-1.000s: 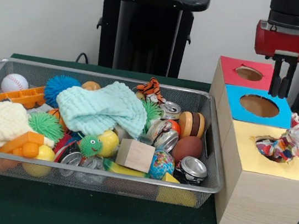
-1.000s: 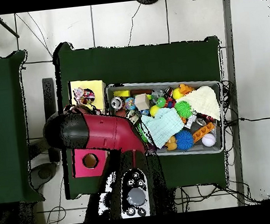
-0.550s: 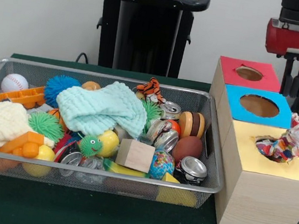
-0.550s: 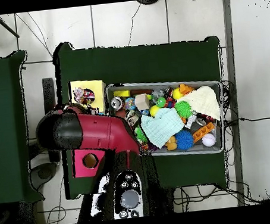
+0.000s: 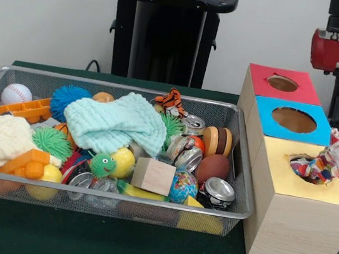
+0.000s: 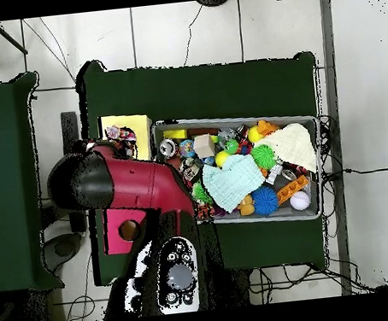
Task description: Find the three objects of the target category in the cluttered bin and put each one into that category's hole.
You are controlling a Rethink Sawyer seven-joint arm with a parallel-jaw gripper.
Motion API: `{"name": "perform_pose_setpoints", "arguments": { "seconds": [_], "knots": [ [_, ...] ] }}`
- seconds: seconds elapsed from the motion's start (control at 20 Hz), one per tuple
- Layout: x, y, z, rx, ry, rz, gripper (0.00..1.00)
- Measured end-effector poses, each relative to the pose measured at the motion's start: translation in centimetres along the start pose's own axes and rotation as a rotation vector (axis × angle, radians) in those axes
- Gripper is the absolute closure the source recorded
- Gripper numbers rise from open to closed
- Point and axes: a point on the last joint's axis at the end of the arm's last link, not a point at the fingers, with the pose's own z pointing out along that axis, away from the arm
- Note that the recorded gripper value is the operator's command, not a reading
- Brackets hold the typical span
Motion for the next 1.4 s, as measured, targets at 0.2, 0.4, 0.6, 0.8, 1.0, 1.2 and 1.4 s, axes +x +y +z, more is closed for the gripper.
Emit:
{"name": "perform_pose_setpoints", "arguments": {
  "seconds": [0.2,0.4,0.6,0.8,1.0,1.2,1.4],
  "knots": [
    [0.0,-0.1,1.2,0.004,-0.014,0.006,1.00],
    [0.3,-0.5,3.1,0.013,-0.032,0.015,1.00],
    [0.7,-1.0,4.8,0.025,-0.050,0.016,1.00],
    [1.1,-1.4,6.2,0.035,-0.060,0.016,1.00],
    [1.6,-1.7,7.3,0.043,-0.051,0.016,1.00],
    [2.0,-1.9,7.9,0.047,-0.041,0.016,1.00],
    [2.0,-1.9,8.2,0.049,-0.039,0.015,1.00]
  ]
}}
